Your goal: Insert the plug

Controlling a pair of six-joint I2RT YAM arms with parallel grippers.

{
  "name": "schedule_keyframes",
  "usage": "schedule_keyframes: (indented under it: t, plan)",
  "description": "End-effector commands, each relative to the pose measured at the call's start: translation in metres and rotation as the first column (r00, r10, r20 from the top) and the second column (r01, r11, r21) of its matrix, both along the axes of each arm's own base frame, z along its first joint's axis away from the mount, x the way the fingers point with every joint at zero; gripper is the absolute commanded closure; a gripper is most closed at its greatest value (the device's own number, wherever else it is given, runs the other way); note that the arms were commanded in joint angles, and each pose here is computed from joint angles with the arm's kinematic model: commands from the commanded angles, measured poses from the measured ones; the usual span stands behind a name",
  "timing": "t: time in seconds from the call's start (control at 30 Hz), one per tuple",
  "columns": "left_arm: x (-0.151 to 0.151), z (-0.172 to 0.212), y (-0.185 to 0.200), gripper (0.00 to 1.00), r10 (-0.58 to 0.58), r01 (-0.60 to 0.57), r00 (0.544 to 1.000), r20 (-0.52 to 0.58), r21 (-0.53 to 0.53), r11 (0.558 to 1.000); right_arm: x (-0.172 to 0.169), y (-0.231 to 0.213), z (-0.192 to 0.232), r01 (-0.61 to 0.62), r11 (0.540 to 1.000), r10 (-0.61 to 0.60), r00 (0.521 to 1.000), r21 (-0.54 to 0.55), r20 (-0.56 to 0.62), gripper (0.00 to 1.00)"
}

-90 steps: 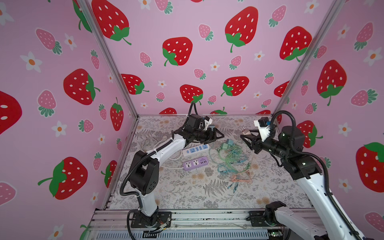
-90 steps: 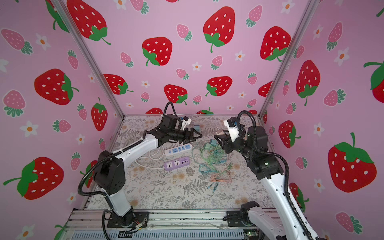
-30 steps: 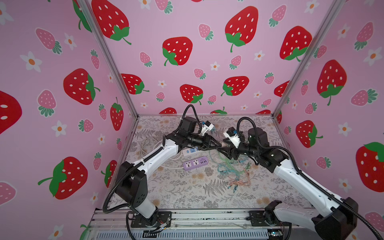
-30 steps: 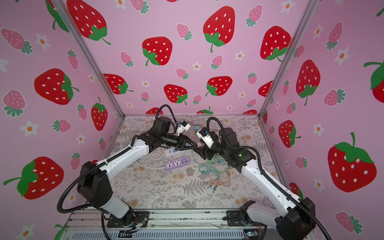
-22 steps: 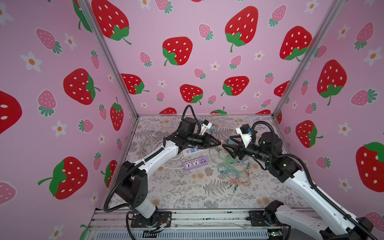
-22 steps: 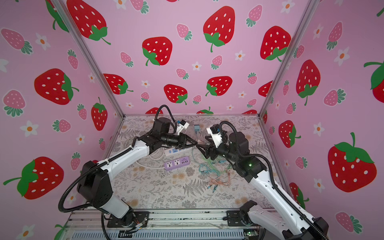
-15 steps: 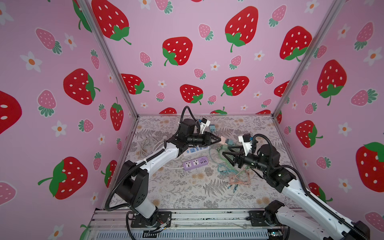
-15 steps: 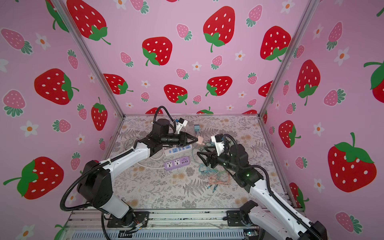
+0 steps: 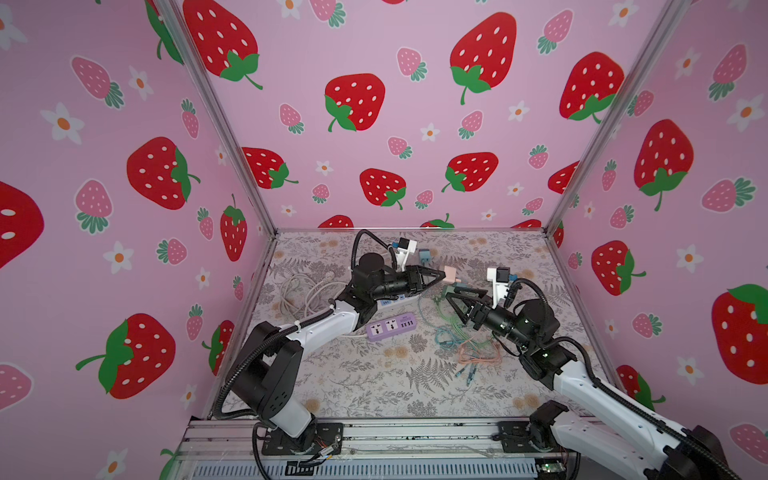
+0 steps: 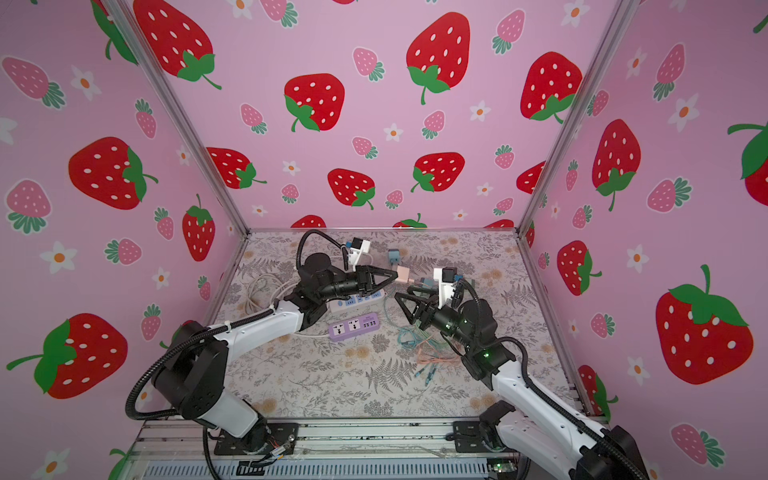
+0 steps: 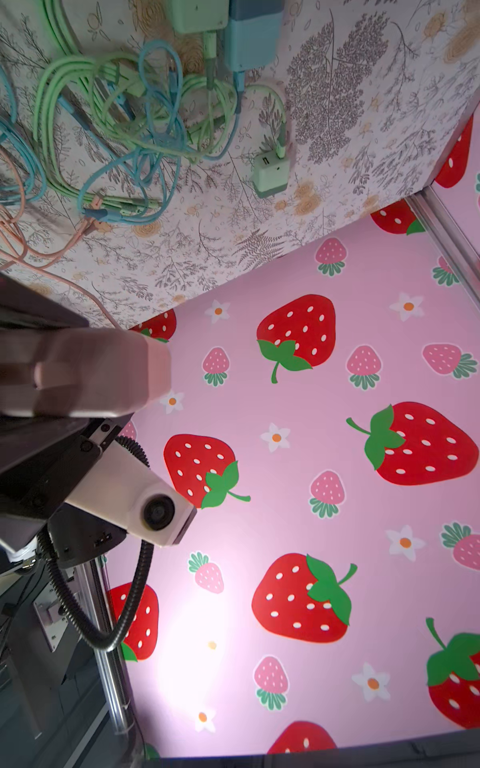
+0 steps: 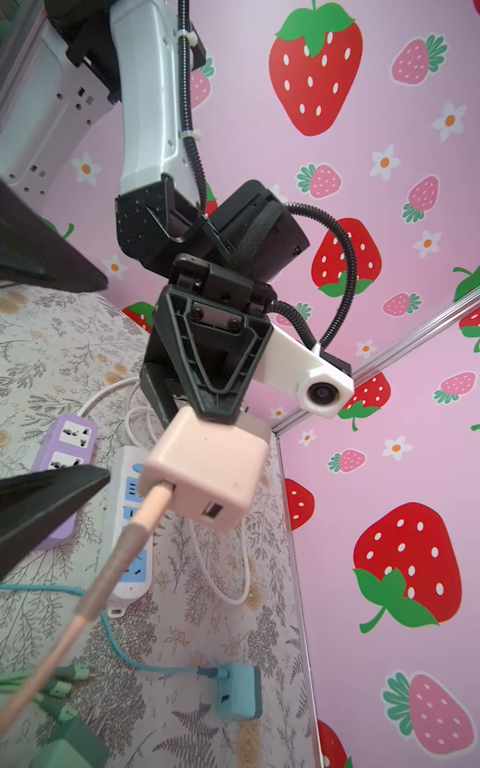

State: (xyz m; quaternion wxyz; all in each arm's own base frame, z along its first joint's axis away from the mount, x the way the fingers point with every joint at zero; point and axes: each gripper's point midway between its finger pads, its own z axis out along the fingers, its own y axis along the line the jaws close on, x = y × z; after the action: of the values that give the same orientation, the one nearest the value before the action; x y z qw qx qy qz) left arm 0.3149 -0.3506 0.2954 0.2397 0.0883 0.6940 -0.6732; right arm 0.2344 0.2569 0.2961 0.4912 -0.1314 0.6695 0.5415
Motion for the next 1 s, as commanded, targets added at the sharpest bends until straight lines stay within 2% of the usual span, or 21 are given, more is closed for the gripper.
schedule_keyframes:
  t: [0.0,0.17,0.27,0.43,0.73,0.97]
  plan:
    - [-0.016,0.046,0.004,1.00,0.009,0.004,0.990,0.139,-0.095,0.995,0.010,-0.007,0.017,0.054,0.994,-0.053,0.998,0.100,-0.013,0.33]
    - [-0.032,0.054,0.000,1.00,-0.005,0.022,0.983,0.183,-0.093,0.995,0.015,-0.009,0.019,0.049,0.985,-0.044,0.999,0.165,-0.032,0.34]
    - [-0.036,0.051,-0.004,1.00,-0.021,0.036,0.984,0.178,-0.084,0.996,0.012,-0.007,0.029,0.012,0.978,-0.011,1.000,0.209,-0.005,0.36]
    - [-0.037,0.048,-0.005,1.00,-0.010,0.024,0.983,0.181,-0.075,0.997,0.006,-0.007,0.046,-0.029,0.966,0.017,0.999,0.257,0.048,0.41]
    - [-0.039,0.048,-0.004,1.00,-0.010,0.027,0.984,0.180,-0.093,0.995,0.003,-0.008,0.062,-0.056,0.953,0.033,0.996,0.298,0.083,0.44]
    - [-0.041,0.043,-0.002,1.00,-0.004,0.022,0.984,0.176,-0.102,0.995,0.001,-0.007,0.066,-0.100,0.932,0.076,0.994,0.347,0.080,0.55]
